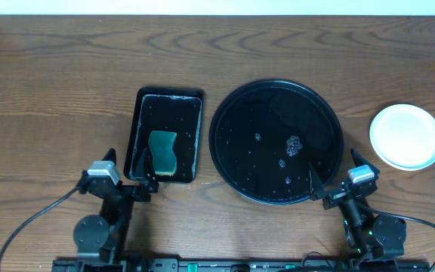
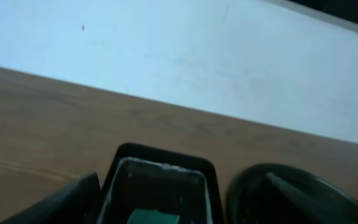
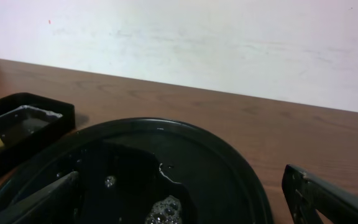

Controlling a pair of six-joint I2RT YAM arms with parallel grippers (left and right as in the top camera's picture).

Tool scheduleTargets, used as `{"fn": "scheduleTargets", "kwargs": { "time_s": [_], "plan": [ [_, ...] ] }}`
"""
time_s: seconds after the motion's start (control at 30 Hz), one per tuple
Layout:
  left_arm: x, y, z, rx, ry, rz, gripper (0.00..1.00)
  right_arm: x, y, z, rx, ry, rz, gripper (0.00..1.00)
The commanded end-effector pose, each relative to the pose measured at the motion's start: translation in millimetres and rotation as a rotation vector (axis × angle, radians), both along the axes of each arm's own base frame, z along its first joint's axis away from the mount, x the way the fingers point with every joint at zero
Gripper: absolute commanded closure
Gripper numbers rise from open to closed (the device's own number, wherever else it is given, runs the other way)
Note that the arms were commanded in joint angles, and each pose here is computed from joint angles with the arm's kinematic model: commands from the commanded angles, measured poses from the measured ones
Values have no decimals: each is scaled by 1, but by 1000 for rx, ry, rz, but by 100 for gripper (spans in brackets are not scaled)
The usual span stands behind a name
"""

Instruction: Clean dirty plates on tray and stack at the side

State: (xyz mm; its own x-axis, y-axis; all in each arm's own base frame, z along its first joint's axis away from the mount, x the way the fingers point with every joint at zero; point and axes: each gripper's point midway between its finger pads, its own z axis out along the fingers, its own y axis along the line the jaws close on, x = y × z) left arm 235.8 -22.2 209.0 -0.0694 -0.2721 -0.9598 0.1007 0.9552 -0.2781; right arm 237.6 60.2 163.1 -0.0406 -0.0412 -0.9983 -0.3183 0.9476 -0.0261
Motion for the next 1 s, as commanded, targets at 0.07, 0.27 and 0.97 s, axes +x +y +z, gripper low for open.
{"fn": "scheduleTargets", "kwargs": {
  "time_s": [0.07,0.27,0.97],
  "plan": [
    [6,-1,-25,12,-27,-5,18,0,-2,-1,-10,-5,-9,1],
    [9,-1,-45,13,3,-5,18,0,-2,-1,-11,-5,-9,1],
    [10,-1,-46,13,6,-6,18,0,-2,0,-10,-6,-9,1]
  ]
}}
